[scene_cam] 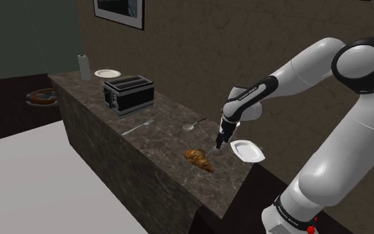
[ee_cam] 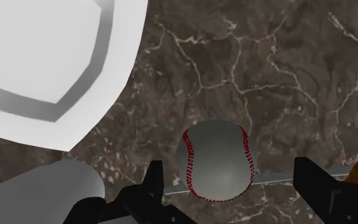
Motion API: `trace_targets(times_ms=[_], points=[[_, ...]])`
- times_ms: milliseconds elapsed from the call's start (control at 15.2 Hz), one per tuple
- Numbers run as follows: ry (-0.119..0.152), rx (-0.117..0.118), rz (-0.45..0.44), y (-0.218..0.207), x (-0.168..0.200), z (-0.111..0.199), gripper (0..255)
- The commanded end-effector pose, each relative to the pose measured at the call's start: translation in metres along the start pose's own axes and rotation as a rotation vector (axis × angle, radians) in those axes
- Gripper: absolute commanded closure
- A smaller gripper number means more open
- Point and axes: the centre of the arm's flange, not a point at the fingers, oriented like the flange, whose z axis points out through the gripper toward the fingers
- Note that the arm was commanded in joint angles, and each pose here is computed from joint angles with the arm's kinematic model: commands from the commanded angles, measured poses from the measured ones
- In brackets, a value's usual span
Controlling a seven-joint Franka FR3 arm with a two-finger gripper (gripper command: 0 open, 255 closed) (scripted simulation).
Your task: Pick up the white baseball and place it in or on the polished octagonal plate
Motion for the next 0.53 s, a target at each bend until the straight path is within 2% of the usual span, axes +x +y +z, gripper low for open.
trace_targets(times_ms=[0,264,462], points=[[0.000,0.000,0.000,0.002,0.001,0.011,0],[0.000,0.000,0.000,0.002,0.001,0.035,0],[0.000,0.000,0.000,0.002,0.001,0.035,0]])
